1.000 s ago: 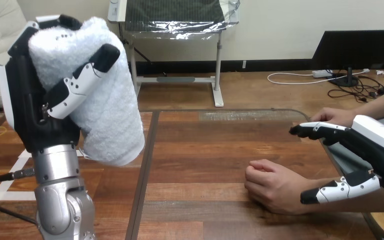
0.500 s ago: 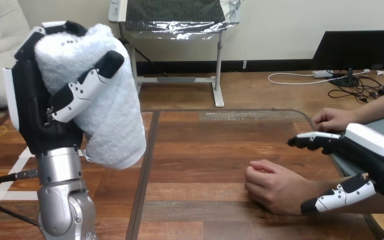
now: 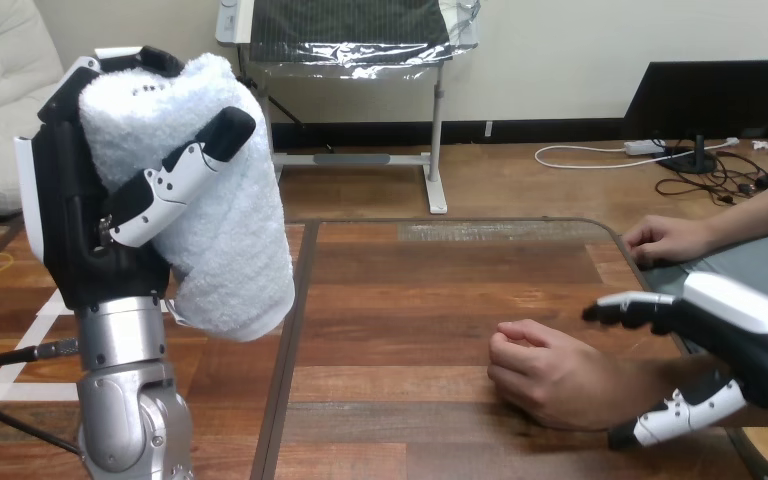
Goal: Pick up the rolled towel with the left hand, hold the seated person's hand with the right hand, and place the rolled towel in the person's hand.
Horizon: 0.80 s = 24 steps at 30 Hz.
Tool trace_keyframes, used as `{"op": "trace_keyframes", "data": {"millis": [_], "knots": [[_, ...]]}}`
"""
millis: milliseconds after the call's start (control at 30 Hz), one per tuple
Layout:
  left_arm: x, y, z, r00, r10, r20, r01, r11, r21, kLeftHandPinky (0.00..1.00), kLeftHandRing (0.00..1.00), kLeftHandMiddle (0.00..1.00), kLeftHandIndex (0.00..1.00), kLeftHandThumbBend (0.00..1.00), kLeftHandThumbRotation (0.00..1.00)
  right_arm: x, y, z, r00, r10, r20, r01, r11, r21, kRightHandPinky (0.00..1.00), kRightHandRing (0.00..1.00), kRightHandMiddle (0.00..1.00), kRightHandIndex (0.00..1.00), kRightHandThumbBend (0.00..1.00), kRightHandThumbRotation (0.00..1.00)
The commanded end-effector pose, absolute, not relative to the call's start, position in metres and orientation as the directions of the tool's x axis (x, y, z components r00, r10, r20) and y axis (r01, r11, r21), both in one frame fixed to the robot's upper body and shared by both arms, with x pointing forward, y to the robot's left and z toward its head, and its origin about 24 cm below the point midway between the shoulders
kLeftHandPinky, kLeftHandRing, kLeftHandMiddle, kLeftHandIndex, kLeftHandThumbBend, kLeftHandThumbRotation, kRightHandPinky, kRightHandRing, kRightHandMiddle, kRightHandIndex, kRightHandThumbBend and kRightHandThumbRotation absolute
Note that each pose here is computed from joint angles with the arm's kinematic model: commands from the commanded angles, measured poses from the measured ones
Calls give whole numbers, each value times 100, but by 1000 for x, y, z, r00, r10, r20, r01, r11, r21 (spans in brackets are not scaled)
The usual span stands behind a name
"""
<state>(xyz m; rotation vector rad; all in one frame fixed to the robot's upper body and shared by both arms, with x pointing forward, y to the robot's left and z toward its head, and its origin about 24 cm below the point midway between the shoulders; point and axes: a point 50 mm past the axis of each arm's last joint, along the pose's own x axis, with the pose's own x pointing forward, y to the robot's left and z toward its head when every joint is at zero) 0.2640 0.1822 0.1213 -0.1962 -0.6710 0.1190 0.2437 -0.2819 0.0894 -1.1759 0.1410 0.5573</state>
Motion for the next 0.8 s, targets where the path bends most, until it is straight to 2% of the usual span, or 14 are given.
{"op": "trace_keyframes", "data": {"millis": [0, 767], "knots": [[273, 176, 148, 706, 152, 692, 1, 977, -215, 25, 32, 39, 40, 67, 0, 259, -284, 109, 886, 328, -327, -409, 222, -885, 84, 86, 86, 86, 100, 33], [272, 178, 149, 709, 153, 689, -21, 981, -195, 25, 32, 39, 40, 68, 0, 269, -295, 93, 892, 250, -375, -415, 131, -900, 84, 84, 85, 85, 100, 24]]}}
